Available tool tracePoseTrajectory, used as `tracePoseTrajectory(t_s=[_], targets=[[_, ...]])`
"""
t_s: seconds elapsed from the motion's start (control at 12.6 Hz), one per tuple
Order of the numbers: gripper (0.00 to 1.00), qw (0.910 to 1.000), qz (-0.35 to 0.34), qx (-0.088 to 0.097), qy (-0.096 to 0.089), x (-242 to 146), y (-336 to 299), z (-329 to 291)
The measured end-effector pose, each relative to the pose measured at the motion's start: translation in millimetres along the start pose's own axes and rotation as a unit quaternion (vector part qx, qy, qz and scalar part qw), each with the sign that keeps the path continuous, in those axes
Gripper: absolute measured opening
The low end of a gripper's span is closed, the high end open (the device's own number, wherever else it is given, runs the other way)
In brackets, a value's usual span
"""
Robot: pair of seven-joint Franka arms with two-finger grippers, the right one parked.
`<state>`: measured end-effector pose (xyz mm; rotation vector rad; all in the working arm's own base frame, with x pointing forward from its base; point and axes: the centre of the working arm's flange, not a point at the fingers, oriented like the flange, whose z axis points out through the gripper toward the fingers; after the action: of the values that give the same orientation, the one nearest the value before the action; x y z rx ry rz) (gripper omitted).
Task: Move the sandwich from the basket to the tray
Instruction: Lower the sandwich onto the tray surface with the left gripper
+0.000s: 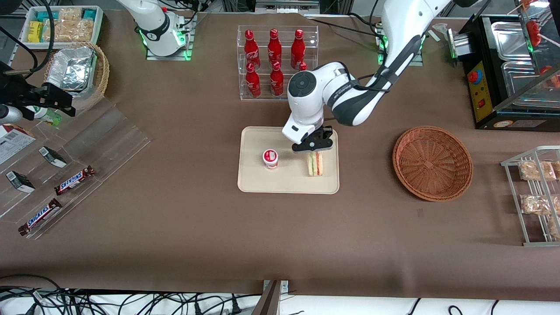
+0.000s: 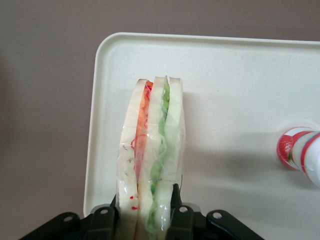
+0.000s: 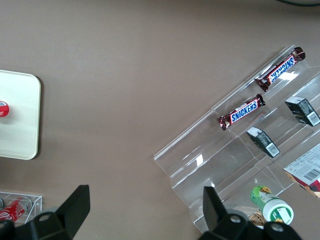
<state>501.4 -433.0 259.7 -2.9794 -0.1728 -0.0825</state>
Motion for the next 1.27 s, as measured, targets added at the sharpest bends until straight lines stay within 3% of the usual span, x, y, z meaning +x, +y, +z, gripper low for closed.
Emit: tracePoseTrajectory(t_s=[1.03,1.27], targets=[[0.37,1.0,0.003,0.003,0.004,-7,10,21],[0.49,1.0,0.002,0.003,0.004,-7,10,22]])
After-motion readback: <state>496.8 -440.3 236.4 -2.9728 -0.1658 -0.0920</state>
